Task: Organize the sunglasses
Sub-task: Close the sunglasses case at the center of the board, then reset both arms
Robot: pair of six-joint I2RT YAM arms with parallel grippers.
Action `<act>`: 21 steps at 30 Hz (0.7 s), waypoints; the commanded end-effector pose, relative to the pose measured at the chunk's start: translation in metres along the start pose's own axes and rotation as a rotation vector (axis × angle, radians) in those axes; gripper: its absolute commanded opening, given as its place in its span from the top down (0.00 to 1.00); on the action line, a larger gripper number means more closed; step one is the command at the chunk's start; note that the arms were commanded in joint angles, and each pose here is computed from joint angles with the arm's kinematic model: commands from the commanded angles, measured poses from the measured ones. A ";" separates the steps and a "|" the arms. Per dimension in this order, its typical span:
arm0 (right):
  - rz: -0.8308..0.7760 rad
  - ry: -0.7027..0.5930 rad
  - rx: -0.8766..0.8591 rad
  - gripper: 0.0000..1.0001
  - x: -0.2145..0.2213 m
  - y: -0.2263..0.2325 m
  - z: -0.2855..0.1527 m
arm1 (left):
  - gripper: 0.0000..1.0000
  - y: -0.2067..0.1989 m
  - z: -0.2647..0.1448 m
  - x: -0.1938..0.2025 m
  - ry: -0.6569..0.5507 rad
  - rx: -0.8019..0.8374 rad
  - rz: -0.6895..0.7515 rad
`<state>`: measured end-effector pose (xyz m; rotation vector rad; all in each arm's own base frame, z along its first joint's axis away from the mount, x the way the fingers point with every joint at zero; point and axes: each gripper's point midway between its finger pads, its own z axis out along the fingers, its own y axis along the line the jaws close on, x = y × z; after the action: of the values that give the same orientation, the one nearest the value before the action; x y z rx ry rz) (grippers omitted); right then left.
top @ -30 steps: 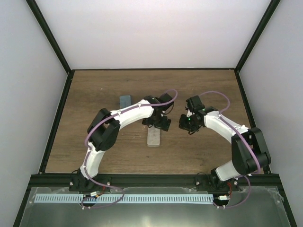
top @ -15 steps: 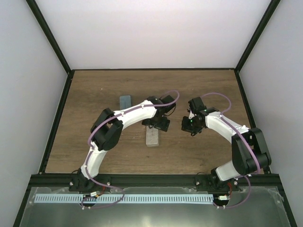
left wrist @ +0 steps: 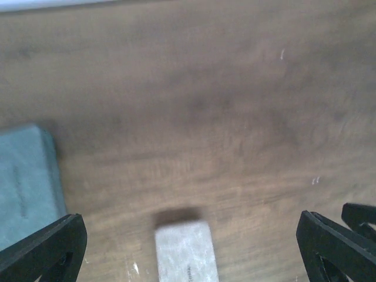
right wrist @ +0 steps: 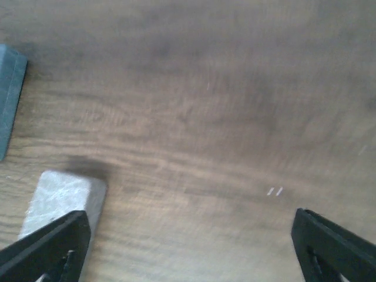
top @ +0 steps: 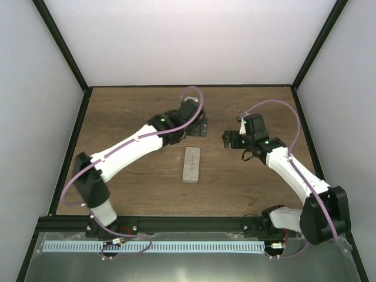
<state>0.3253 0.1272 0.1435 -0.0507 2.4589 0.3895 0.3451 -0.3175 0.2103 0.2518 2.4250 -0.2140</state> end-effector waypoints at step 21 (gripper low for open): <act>-0.088 -0.774 0.261 0.00 -0.072 -0.133 -0.018 | 0.00 0.270 -0.006 0.031 -0.592 -0.278 -0.106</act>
<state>0.3596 0.0055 0.1264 0.0349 1.8876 0.0226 0.3668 -0.0593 0.1518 -0.0802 2.0388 0.1454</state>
